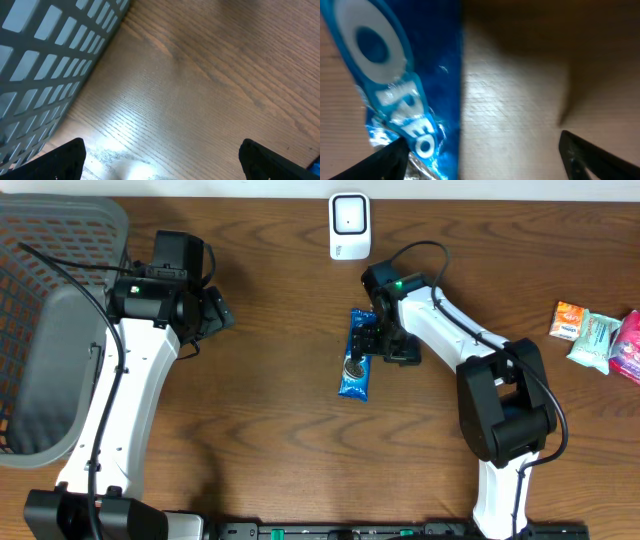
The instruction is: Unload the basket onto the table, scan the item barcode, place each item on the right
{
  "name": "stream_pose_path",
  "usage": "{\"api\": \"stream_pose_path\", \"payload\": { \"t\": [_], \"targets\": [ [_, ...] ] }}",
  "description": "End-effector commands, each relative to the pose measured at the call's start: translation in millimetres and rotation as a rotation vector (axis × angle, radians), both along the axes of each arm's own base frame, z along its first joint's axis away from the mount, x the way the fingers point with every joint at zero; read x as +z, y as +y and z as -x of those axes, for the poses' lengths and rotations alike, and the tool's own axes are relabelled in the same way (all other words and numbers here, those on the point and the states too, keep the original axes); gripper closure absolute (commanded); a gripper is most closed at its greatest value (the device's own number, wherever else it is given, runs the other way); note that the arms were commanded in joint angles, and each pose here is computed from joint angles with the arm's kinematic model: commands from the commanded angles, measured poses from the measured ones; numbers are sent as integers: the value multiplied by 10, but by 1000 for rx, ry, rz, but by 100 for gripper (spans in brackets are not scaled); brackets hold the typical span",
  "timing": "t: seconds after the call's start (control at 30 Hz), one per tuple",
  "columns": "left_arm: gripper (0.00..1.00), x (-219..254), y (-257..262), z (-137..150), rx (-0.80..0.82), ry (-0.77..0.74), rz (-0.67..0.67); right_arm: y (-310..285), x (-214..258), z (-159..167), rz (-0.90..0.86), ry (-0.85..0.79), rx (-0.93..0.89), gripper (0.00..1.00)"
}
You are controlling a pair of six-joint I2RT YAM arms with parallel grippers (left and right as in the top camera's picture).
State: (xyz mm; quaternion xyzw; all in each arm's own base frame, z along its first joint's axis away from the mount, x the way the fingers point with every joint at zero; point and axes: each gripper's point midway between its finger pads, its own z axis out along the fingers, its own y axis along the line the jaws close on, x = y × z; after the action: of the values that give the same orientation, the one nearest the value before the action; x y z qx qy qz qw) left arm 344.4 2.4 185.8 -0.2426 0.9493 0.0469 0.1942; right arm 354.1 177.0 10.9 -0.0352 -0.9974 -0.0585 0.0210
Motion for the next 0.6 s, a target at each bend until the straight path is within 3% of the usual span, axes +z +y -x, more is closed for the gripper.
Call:
{"api": "stream_pose_path", "payload": {
  "t": [0.0,0.4,0.57],
  "targets": [
    [2,11,37,18,12,-1,-17,147,-1,-47,-139,-1,-11,12],
    [2,11,37,18,12,-1,-17,198,-60,-95,-292,10,-60,20],
    [2,11,37,18,12,-1,-17,241,-267,-15,-342,10,-97,34]
  ]
}}
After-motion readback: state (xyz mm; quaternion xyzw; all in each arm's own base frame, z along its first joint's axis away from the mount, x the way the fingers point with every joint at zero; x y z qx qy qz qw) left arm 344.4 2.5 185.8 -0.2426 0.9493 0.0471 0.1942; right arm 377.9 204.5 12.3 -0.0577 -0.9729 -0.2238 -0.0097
